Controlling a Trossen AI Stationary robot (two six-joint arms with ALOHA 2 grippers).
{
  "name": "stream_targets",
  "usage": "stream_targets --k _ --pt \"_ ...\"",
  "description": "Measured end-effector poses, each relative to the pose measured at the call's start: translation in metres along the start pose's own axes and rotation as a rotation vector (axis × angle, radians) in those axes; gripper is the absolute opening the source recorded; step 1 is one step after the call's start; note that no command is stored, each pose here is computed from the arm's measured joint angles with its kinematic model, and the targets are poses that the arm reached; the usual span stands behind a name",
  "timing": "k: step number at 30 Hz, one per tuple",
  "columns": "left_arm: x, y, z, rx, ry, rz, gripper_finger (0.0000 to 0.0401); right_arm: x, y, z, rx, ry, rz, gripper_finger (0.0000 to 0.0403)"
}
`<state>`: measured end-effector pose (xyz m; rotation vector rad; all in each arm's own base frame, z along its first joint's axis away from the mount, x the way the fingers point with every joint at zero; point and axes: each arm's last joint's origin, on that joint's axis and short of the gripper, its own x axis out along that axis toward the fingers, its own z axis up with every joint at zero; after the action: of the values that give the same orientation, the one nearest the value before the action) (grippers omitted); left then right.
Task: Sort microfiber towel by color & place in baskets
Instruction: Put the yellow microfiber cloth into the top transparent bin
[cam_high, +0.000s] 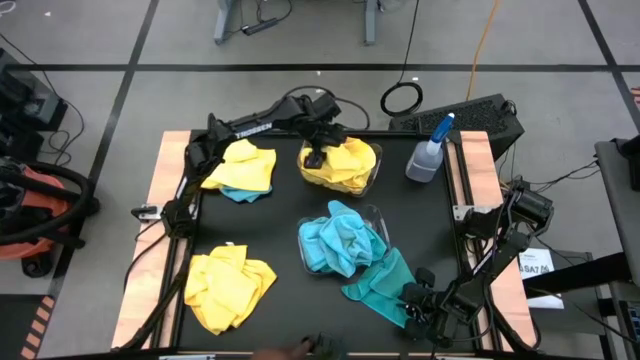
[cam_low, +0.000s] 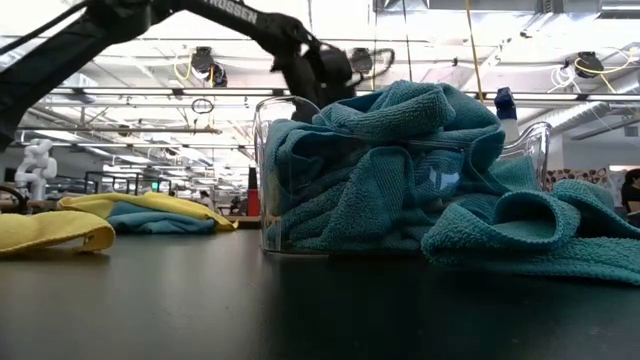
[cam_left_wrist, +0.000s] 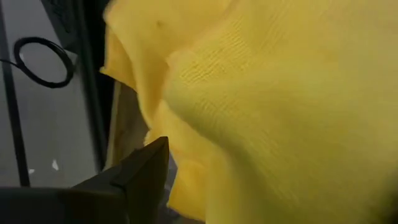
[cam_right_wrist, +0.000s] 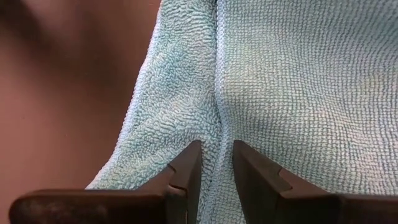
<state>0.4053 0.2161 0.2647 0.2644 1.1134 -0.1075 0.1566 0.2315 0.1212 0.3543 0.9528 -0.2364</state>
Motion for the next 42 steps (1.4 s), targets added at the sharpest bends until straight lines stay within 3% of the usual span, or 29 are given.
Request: stream_targets --k 6,10,15,20,28,31,35,42 --pt "-0.043 -0.007 0.008 0.012 -0.030 0.023 0.0274 0.000 0.000 0.000 -0.010 0.000 -0.001 0.0084" --pt "-0.054 -0.008 0.007 0.011 -0.040 0.032 0.0274 0.000 0.000 0.000 -0.010 0.001 -0.001 0.0084" --pt "-0.056 -0.011 0.009 0.015 -0.100 -0.035 0.0267 0.000 0.000 0.000 -0.018 0.000 -0.001 0.0084" --pt "-0.051 -0.011 0.013 0.027 -0.156 -0.077 0.0216 0.000 0.000 0.000 -0.019 0.000 -0.001 0.0084" --pt "-0.023 -0.006 0.013 0.055 -0.150 -0.111 0.0052 0.000 0.000 0.000 -0.023 -0.003 -0.002 0.0084" --pt "-0.003 -0.004 0.010 0.052 -0.121 -0.138 0.0013 0.000 0.000 0.000 -0.023 -0.004 -0.002 0.0084" --pt "0.026 -0.002 0.005 0.039 -0.084 -0.169 0.0007 0.000 0.000 0.000 -0.022 -0.005 -0.002 0.0084" --pt "0.068 0.002 -0.002 0.002 -0.035 -0.185 0.0062 0.000 0.000 0.000 -0.019 -0.006 -0.001 0.0084"
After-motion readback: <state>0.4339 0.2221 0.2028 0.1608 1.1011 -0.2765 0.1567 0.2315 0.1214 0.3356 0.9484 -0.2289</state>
